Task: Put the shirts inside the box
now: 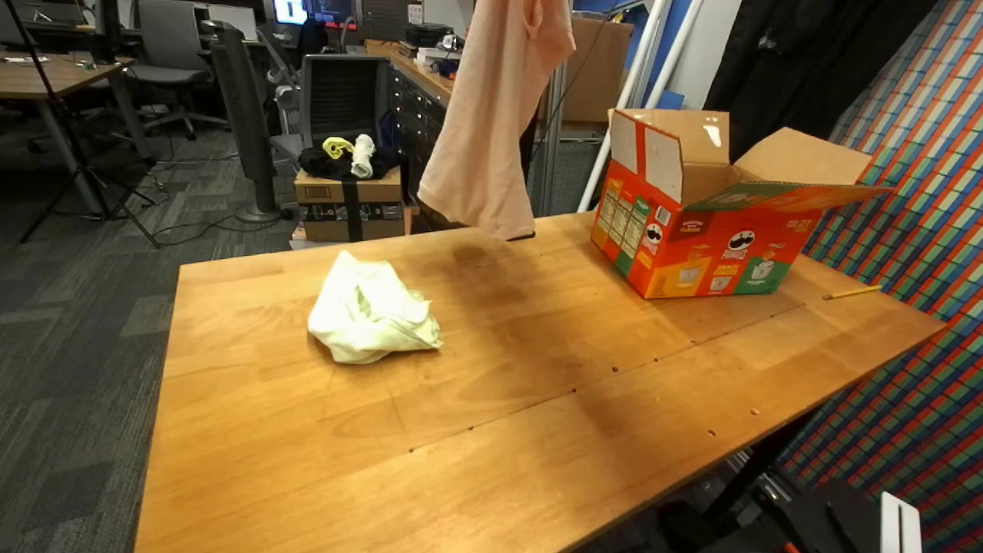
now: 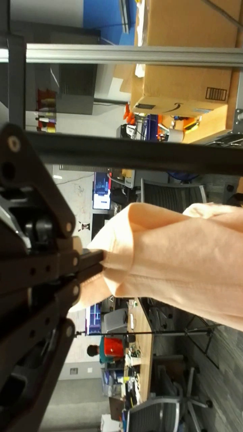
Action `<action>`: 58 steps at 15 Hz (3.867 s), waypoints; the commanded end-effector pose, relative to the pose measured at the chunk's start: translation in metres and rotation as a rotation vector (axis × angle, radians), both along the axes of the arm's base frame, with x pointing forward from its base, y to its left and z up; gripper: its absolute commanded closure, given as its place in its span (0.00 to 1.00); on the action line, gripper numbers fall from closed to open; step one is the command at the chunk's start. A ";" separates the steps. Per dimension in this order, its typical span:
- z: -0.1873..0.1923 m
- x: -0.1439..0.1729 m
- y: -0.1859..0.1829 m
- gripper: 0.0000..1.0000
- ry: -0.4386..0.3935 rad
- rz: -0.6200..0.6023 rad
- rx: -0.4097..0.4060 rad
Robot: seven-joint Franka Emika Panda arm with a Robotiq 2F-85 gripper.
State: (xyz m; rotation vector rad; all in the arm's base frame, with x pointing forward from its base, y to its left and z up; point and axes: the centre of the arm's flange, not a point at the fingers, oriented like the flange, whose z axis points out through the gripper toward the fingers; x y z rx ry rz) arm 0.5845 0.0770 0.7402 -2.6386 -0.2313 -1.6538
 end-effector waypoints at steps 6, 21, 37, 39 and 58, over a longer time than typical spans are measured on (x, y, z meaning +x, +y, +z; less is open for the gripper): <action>0.047 0.012 -0.064 0.99 -0.096 -0.173 0.114; 0.081 0.019 -0.128 0.98 -0.183 -0.319 0.181; 0.082 -0.087 -0.246 0.98 -0.265 -0.638 0.180; 0.088 -0.100 -0.259 0.98 -0.285 -0.678 0.199; -0.057 -0.078 -0.211 0.99 0.068 -0.618 0.089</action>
